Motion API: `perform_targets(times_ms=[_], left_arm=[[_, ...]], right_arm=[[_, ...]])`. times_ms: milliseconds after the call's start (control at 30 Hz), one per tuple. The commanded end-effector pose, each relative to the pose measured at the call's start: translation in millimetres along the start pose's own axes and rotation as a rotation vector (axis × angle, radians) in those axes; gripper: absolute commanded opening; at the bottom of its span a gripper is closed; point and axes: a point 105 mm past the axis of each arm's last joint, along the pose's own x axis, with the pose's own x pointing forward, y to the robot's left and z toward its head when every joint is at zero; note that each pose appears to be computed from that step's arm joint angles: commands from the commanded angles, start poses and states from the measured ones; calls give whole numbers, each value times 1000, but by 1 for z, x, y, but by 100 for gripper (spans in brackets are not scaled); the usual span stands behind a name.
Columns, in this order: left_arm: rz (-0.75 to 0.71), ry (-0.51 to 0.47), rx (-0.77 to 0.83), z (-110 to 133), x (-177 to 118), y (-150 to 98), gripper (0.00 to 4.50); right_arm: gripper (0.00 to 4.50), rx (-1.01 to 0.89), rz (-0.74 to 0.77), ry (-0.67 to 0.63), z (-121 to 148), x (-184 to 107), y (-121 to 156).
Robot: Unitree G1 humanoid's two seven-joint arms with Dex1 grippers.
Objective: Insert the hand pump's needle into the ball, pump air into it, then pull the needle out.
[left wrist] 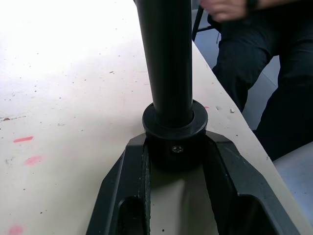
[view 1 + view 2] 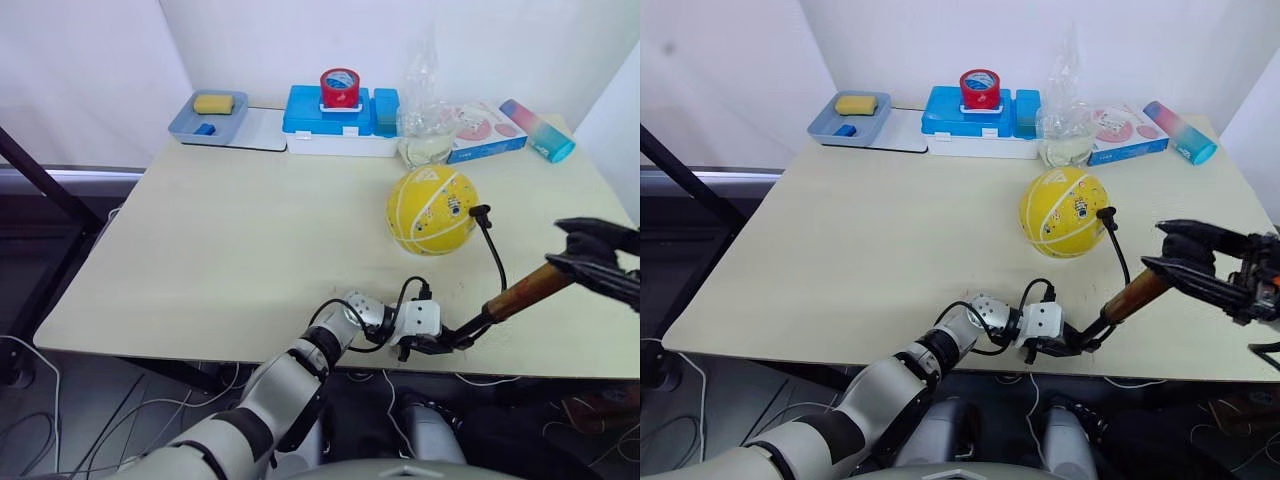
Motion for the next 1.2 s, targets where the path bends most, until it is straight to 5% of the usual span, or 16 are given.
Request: perform_targets(times_ms=[33, 300, 600, 800, 1200], left_arm=[[-57, 27, -41, -6, 14, -17, 103], [-59, 23, -34, -4, 15, -17, 103], [-62, 22, -37, -5, 14, -18, 103], [-66, 21, -39, -5, 14, -18, 103], [-73, 22, -35, -5, 14, -18, 103]], right_arm=[[201, -64, -36, -78, 24, -3, 0], [201, 33, -58, 137, -64, 6, 3], [201, -16, -45, 198, -120, 29, 12], [201, -15, -18, 155, -115, 31, 16], [201, -96, -52, -35, -19, 10, 1]])
